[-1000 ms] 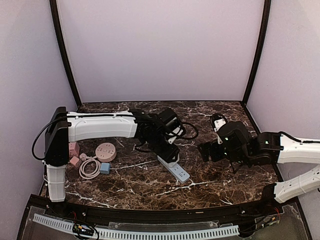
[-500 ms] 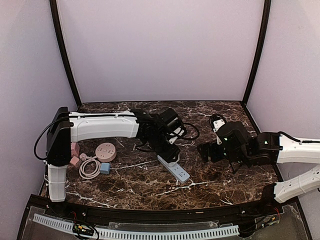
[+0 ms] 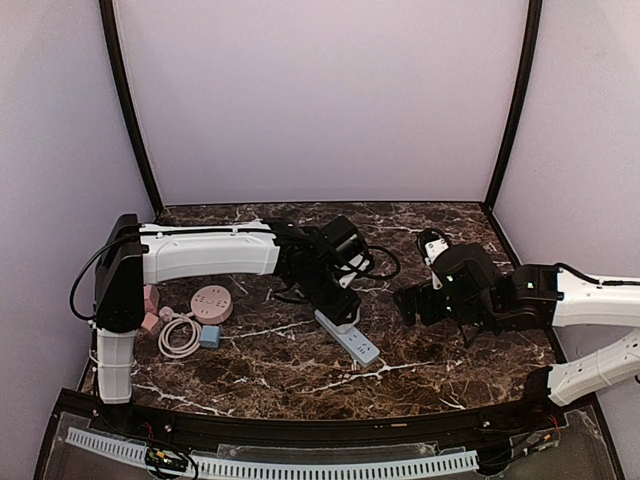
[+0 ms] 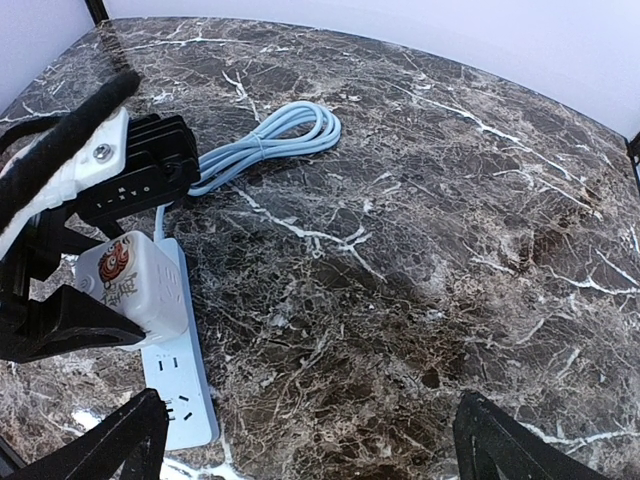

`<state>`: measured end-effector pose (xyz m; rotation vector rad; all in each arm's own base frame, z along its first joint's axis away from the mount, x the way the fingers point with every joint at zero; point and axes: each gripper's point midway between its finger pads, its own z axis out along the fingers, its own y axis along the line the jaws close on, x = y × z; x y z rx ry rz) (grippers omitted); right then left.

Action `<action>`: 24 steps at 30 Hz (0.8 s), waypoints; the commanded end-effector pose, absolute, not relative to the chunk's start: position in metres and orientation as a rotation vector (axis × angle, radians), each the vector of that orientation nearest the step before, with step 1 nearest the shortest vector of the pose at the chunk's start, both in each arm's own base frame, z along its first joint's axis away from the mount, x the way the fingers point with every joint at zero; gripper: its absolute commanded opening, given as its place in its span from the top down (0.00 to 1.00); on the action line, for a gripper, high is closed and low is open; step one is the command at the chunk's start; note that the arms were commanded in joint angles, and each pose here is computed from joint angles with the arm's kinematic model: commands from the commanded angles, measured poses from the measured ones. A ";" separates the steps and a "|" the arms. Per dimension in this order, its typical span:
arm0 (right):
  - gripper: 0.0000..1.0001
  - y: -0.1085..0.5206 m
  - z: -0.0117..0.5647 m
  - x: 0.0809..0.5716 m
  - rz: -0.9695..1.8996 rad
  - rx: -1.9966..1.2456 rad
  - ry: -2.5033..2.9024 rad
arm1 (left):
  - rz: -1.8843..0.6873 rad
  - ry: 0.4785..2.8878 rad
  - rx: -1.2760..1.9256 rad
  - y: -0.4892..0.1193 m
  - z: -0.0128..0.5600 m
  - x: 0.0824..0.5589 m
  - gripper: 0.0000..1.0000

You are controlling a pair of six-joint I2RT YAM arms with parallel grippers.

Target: Insert the plug

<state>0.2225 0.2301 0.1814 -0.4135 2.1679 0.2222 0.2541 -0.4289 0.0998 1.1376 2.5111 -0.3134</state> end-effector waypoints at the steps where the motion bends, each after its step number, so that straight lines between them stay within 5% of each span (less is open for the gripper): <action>1: 0.01 0.232 0.178 0.223 0.228 -0.419 2.166 | -0.264 2.555 1.179 -0.419 0.094 0.246 0.99; 24: 0.01 0.233 0.174 0.223 0.215 -0.430 2.173 | -0.339 2.588 1.204 -0.424 0.092 0.231 0.99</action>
